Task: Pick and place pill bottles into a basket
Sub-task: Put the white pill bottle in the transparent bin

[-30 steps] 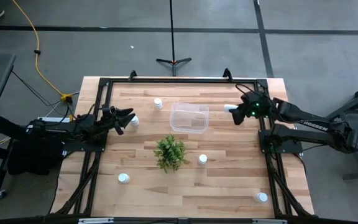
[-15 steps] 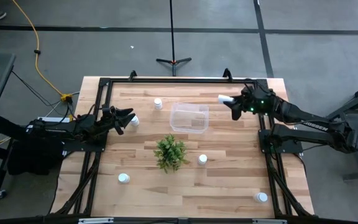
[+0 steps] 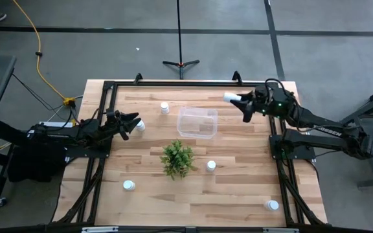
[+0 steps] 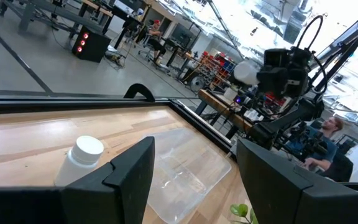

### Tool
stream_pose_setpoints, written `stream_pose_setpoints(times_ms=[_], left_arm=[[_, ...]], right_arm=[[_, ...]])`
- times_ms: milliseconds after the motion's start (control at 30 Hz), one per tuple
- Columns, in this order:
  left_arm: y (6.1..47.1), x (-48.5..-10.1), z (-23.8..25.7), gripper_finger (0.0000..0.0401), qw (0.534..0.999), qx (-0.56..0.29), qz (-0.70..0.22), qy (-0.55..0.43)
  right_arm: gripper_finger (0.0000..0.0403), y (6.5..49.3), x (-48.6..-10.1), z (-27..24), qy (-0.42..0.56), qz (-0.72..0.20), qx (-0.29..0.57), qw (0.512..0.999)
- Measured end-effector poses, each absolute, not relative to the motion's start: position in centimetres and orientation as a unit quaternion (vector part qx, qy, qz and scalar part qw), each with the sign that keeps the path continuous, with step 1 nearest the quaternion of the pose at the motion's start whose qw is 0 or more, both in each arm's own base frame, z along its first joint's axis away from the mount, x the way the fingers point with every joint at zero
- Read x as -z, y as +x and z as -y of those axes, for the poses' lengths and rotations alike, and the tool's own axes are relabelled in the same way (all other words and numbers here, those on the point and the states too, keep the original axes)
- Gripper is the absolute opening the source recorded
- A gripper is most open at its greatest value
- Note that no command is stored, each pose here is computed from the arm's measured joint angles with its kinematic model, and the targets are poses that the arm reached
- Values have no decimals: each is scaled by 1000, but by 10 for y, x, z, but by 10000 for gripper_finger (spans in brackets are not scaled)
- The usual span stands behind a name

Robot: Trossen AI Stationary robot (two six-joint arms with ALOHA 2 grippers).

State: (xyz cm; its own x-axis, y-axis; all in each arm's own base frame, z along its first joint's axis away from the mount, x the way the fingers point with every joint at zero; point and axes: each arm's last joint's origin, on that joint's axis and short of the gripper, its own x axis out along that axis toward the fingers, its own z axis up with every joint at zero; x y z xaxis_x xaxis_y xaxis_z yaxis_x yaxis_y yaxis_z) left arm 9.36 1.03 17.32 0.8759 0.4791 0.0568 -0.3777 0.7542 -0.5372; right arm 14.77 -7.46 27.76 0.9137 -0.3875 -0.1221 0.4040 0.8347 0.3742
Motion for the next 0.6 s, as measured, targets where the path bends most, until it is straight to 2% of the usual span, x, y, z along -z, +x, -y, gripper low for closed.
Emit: stream_pose_setpoints(times_ms=[433,600], left_arm=[[94,-173,-10,262,931,-230,96,-265],[93,-173,-10,262,931,-232,97,-265]], right_arm=[[167,149,-302,71,174,85,121,974],[167,149,-305,70,169,97,105,975]])
